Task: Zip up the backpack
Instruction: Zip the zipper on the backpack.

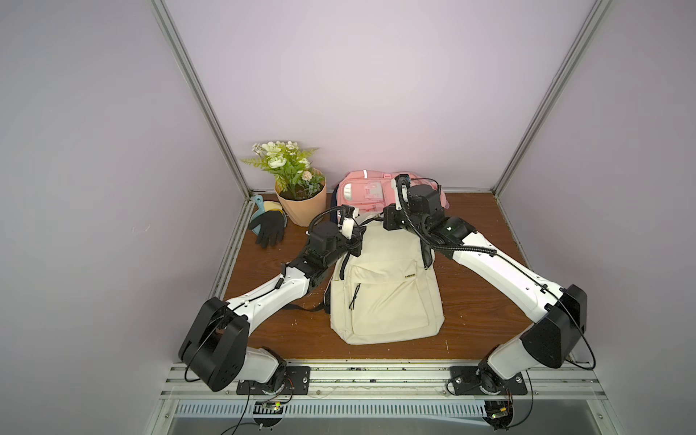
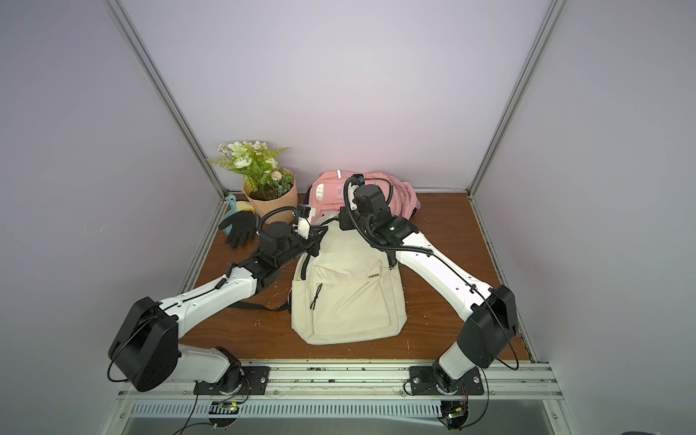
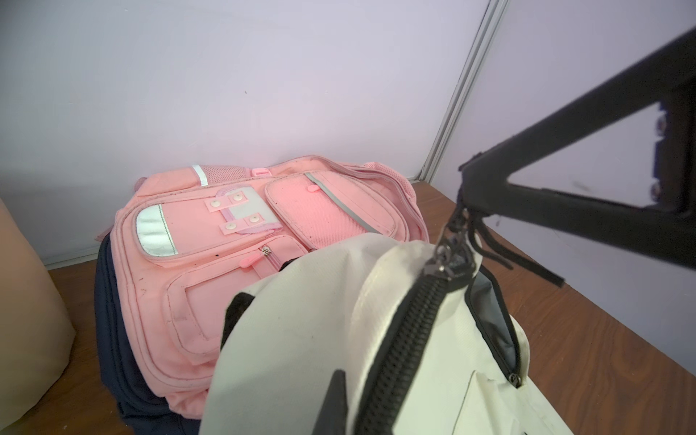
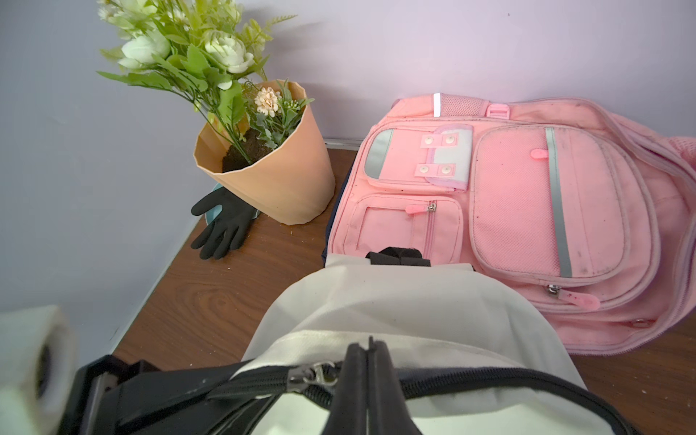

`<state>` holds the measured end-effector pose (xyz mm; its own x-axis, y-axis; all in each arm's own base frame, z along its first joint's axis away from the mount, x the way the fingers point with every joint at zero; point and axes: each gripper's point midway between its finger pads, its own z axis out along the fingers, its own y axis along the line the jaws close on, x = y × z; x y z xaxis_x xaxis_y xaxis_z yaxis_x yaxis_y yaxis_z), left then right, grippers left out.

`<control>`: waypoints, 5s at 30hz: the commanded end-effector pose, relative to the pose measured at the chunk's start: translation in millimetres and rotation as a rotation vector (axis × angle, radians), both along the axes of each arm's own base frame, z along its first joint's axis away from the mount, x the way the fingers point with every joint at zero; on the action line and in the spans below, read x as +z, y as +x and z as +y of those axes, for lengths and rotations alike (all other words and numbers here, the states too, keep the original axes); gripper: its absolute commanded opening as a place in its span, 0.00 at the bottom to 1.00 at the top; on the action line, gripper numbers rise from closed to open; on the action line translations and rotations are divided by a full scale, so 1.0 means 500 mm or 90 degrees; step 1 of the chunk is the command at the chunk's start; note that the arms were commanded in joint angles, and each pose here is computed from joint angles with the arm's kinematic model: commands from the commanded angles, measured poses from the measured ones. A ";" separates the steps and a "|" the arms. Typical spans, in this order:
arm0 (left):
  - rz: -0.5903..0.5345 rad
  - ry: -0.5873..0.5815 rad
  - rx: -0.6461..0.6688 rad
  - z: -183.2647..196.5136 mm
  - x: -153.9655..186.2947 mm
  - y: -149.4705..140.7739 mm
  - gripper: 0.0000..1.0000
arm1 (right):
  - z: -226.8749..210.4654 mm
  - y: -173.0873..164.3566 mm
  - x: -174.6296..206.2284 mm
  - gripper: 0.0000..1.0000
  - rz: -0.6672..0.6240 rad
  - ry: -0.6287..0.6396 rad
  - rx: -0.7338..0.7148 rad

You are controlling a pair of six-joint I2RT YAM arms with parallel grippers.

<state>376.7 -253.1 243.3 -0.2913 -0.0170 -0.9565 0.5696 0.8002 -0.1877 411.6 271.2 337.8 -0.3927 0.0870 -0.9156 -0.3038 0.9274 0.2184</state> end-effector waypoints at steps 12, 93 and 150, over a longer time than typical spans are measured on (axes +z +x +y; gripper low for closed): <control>0.014 -0.042 -0.012 0.001 0.028 0.009 0.00 | 0.173 -0.089 0.126 0.00 -0.090 0.118 0.177; 0.286 -0.149 0.288 0.104 0.011 0.040 0.85 | -0.052 -0.022 -0.053 0.00 -0.014 0.092 -0.035; -0.028 0.344 -0.253 -0.208 -0.141 0.059 0.32 | -0.098 -0.065 -0.119 0.00 0.000 0.086 -0.064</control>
